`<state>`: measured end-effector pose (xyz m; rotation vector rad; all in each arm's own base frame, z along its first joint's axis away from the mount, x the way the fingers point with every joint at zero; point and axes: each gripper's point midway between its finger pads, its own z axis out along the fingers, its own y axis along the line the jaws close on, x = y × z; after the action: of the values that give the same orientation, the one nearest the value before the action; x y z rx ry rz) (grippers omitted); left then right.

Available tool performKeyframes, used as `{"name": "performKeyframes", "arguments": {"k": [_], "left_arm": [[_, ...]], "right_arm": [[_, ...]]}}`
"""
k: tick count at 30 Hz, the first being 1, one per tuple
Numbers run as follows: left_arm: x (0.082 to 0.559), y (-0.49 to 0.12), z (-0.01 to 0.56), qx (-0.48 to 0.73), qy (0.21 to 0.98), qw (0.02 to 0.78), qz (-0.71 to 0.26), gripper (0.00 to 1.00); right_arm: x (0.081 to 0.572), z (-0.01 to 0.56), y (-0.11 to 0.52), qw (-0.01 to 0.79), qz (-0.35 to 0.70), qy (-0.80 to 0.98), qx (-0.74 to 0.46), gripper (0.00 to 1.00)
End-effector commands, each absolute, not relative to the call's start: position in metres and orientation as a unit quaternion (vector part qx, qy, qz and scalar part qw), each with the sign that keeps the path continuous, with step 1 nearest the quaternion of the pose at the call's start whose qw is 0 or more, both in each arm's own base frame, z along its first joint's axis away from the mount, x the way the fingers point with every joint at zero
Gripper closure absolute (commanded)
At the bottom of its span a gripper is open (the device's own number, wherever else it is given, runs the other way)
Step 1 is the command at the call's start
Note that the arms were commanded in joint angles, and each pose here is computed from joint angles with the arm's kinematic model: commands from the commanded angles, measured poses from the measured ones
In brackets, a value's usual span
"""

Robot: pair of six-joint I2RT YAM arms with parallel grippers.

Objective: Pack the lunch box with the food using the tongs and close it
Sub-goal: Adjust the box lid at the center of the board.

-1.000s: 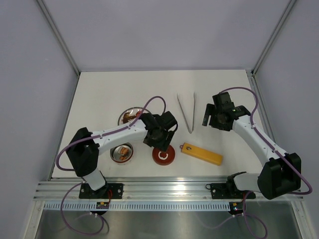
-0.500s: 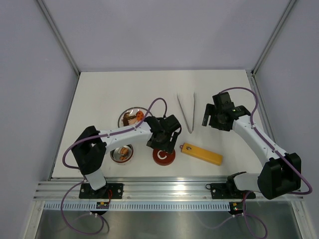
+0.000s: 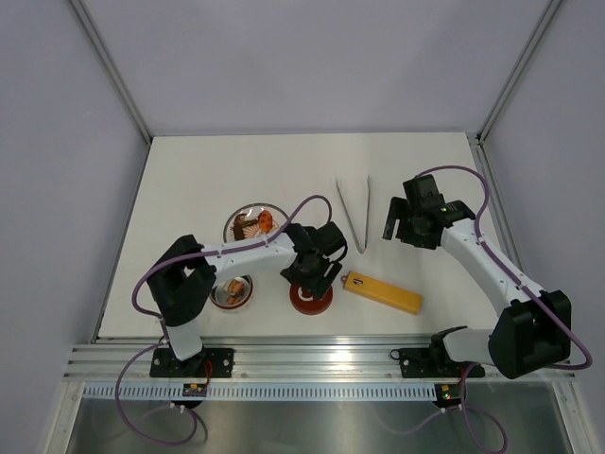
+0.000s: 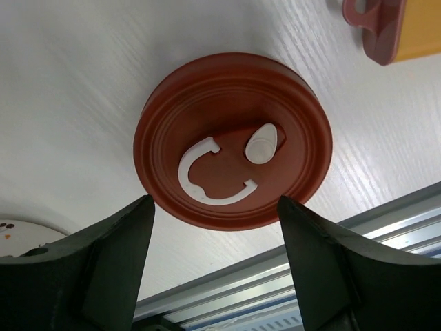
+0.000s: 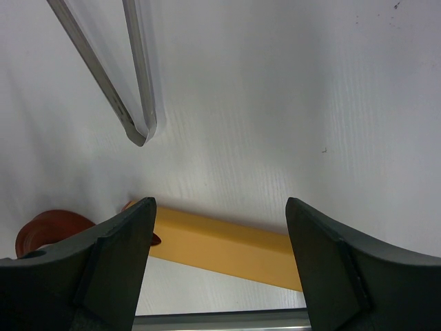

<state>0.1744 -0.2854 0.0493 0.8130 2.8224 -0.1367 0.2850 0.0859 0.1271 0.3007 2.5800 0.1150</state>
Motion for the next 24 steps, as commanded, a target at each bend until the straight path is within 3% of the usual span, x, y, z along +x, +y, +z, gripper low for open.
{"name": "performKeyframes", "arguments": {"k": [1,17,24], "left_arm": [[0.174,-0.298,0.054,0.334,0.935,0.099,-0.073,0.25],[0.178,-0.308,0.05,0.375,0.919,0.089,-0.078,0.26],[0.177,-0.31,0.06,0.312,0.942,0.094,-0.08,0.25]], "right_arm": [[0.289,0.137,0.088,0.281,0.053,0.952,0.108,0.16],[0.288,0.139,0.088,0.282,0.053,0.951,0.11,0.16],[0.286,0.138,0.089,0.28,0.057,0.952,0.109,0.16]]}}
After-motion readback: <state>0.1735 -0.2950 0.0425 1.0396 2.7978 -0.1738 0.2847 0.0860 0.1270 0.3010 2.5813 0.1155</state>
